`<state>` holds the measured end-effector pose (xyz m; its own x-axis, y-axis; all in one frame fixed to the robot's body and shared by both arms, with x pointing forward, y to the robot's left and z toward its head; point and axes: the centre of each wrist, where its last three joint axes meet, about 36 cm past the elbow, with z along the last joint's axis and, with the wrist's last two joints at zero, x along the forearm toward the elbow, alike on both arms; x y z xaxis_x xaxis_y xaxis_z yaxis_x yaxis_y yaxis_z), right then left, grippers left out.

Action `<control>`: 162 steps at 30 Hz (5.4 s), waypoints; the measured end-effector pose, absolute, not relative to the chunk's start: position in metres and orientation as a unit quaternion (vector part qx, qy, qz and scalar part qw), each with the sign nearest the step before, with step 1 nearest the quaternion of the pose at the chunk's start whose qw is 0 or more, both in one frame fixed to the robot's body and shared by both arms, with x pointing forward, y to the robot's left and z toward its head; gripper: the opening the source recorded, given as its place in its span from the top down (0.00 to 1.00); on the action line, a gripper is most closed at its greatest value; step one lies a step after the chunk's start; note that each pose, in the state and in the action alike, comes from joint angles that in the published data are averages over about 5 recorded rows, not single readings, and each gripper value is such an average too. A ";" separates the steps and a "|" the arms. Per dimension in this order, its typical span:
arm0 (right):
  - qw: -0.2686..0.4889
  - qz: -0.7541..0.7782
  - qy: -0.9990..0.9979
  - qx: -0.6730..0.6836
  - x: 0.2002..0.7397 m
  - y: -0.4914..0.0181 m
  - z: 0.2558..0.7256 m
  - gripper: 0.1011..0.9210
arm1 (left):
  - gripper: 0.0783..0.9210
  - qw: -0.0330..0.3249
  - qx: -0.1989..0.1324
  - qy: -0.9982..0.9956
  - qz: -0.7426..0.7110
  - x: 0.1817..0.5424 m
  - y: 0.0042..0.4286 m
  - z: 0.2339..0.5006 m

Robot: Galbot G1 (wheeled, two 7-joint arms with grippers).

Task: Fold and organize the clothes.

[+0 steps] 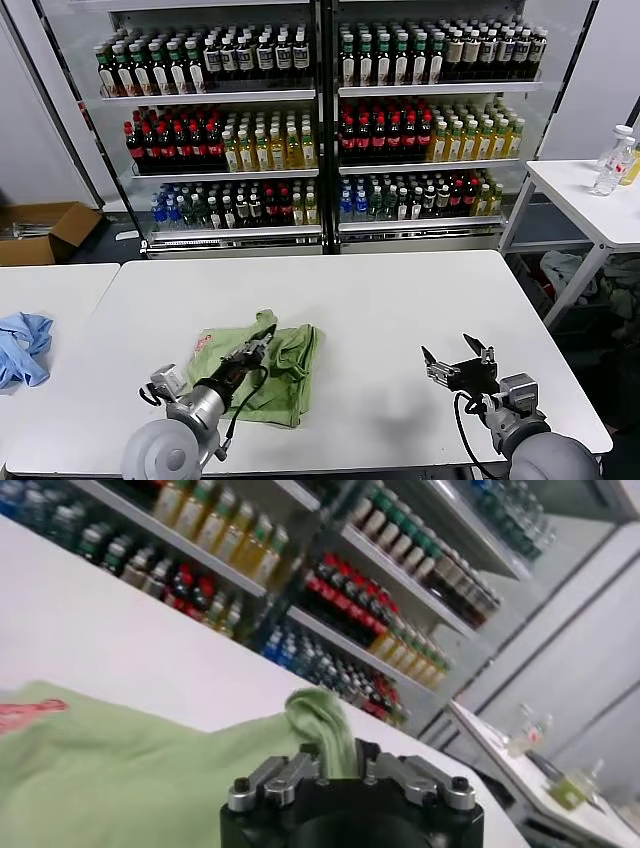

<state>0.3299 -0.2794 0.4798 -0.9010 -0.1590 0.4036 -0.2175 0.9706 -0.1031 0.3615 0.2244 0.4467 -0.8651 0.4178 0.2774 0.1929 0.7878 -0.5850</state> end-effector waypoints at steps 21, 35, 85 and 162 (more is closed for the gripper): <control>0.200 0.069 -0.973 0.096 0.334 -0.280 0.473 0.12 | 0.12 0.234 -0.027 -0.962 0.138 0.363 0.320 0.403; 0.196 0.068 -0.974 0.090 0.325 -0.279 0.476 0.12 | 0.51 0.253 -0.066 -0.940 0.219 0.365 0.330 0.379; 0.152 0.032 -0.984 0.086 0.303 -0.271 0.501 0.12 | 0.97 0.152 -0.031 -0.983 0.099 0.370 0.323 0.442; 0.165 0.043 -0.980 0.101 0.475 -0.228 0.420 0.80 | 0.12 0.037 0.000 -0.998 0.050 0.315 0.228 0.410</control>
